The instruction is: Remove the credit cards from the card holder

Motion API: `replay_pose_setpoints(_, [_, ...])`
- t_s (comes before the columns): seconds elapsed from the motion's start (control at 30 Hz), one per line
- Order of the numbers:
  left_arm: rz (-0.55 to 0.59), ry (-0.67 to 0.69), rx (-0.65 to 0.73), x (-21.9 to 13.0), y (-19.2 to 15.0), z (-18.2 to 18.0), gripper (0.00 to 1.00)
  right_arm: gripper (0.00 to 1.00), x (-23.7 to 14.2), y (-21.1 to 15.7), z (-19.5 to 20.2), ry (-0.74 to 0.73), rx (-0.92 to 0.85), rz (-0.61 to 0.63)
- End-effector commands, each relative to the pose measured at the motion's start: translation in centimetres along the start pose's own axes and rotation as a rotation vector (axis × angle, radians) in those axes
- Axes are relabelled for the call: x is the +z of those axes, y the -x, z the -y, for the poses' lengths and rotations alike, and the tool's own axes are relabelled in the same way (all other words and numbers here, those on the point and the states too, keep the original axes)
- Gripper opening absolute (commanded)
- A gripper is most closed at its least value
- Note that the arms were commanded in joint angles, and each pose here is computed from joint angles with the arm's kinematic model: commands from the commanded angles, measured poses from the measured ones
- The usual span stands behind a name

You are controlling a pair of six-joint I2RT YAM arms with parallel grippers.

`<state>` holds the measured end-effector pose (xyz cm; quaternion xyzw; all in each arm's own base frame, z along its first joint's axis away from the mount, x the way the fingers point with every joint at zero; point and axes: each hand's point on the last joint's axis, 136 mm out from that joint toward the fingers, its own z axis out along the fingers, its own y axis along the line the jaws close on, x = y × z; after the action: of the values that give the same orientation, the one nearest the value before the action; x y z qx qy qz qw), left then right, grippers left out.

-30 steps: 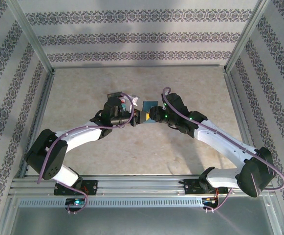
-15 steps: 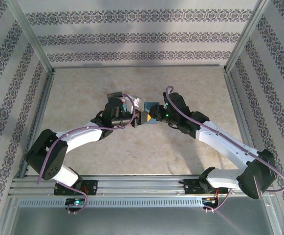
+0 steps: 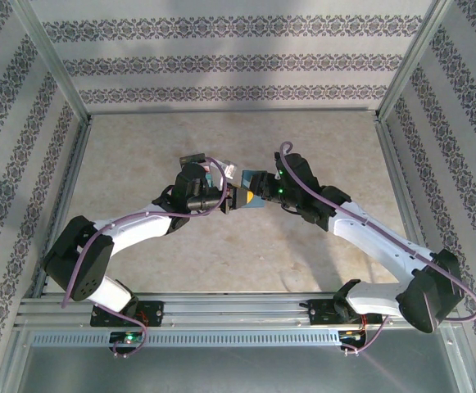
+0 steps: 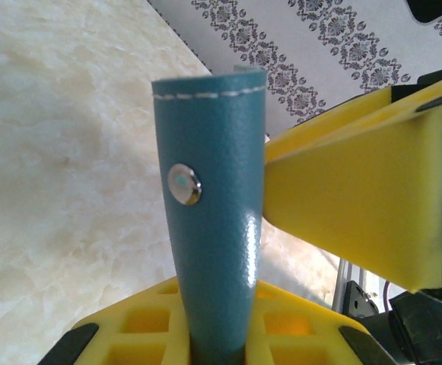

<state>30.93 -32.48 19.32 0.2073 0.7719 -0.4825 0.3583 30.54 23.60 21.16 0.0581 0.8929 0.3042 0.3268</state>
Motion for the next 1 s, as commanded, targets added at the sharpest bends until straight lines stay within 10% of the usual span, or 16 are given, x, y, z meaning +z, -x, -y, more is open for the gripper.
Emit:
replay_pose_setpoints(0.0, [0.075,-0.055,0.085,0.0,2.3,2.2,0.01,0.39,0.7,-0.5,1.8,-0.064,0.017,-0.011])
replay_pose_setpoints(0.97, [0.125,-0.02,0.082,0.3,3.7,1.7,0.0,0.25,1.4,-3.0,4.1,-0.203,-0.028,-0.086])
